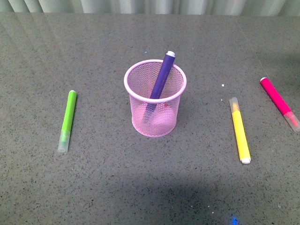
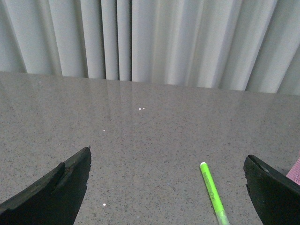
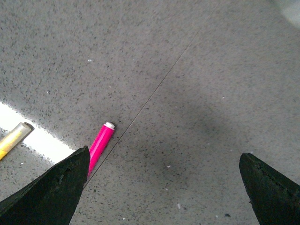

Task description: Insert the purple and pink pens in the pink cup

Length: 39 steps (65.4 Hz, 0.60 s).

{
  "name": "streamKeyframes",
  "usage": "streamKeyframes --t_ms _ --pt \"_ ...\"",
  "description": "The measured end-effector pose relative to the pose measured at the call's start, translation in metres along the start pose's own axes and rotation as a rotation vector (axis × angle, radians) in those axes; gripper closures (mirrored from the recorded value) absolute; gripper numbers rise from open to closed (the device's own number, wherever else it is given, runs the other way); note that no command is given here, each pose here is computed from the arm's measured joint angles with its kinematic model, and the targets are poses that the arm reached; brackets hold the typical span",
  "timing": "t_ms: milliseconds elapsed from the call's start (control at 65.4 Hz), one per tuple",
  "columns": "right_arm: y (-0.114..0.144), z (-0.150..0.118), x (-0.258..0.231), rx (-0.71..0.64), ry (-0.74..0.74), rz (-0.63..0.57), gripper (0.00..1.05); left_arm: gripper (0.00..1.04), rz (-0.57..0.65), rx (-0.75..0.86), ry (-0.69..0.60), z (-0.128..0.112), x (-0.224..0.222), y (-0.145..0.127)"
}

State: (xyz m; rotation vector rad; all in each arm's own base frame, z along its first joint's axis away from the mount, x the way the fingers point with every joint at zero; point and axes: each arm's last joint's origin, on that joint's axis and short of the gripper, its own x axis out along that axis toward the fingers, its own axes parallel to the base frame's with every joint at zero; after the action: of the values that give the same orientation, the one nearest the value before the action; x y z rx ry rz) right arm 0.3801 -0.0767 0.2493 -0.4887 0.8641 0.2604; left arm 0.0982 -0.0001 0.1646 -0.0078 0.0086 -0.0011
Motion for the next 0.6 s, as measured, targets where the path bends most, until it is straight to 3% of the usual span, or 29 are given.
streamKeyframes --t_ms 199,596 --pt "0.014 0.006 0.033 0.014 0.060 -0.069 0.07 0.08 0.000 0.000 0.000 0.000 0.000 0.000" --pt "0.052 -0.010 0.066 0.112 0.135 -0.153 0.07 0.08 0.000 0.000 0.000 0.000 0.000 0.000"
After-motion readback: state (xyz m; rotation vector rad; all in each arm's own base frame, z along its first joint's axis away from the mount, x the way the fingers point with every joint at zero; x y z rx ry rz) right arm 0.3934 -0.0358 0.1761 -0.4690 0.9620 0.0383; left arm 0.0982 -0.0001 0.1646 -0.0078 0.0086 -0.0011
